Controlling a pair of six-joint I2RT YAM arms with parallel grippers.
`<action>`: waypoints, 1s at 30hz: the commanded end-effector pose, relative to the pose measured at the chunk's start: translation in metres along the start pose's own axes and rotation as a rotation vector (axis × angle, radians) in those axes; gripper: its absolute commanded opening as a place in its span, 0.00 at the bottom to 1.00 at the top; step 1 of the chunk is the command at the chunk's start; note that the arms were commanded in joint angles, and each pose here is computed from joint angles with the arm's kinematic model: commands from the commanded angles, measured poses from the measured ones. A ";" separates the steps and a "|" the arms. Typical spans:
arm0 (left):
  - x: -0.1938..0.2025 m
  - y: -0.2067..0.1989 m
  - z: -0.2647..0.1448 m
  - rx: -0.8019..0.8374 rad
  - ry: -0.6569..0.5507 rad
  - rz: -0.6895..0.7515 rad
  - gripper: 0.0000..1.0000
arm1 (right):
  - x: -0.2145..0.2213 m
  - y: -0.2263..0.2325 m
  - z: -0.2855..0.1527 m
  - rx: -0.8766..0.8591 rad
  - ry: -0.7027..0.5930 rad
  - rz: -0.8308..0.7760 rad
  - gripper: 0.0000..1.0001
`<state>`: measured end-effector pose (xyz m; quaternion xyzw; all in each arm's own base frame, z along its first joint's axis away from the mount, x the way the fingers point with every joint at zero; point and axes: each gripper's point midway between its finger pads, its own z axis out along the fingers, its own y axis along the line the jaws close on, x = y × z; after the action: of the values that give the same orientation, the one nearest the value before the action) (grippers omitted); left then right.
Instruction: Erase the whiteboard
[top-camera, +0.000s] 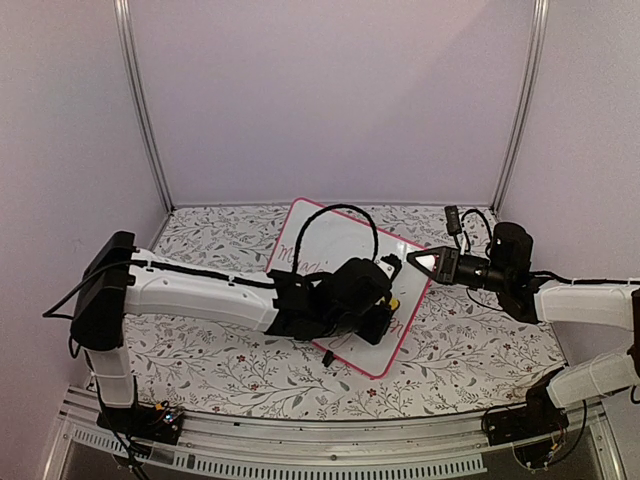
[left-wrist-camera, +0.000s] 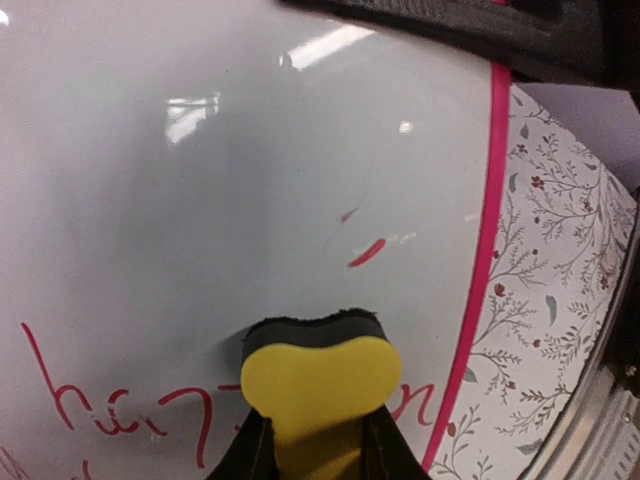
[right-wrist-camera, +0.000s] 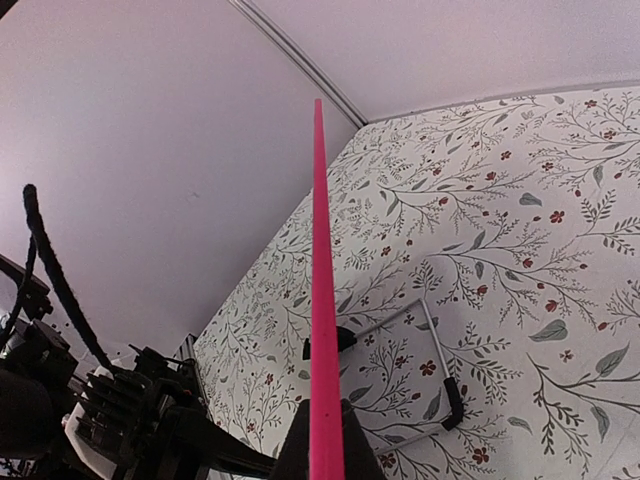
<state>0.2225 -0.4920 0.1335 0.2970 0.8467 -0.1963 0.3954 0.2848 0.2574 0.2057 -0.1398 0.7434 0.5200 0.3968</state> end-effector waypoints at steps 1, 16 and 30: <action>0.015 0.060 0.033 -0.197 0.074 0.027 0.00 | 0.062 0.017 0.005 -0.102 0.228 -0.009 0.00; -0.044 0.042 0.015 -0.104 -0.089 0.041 0.00 | 0.063 0.016 0.006 -0.099 0.233 -0.007 0.00; -0.036 0.016 0.018 -0.029 -0.092 0.095 0.00 | 0.063 0.017 0.006 -0.098 0.235 -0.012 0.00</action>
<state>0.2436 -0.5070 0.1665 0.3262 0.8123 -0.1924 0.4435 0.2850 0.2592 0.2075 -0.1448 0.7427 0.5194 0.3971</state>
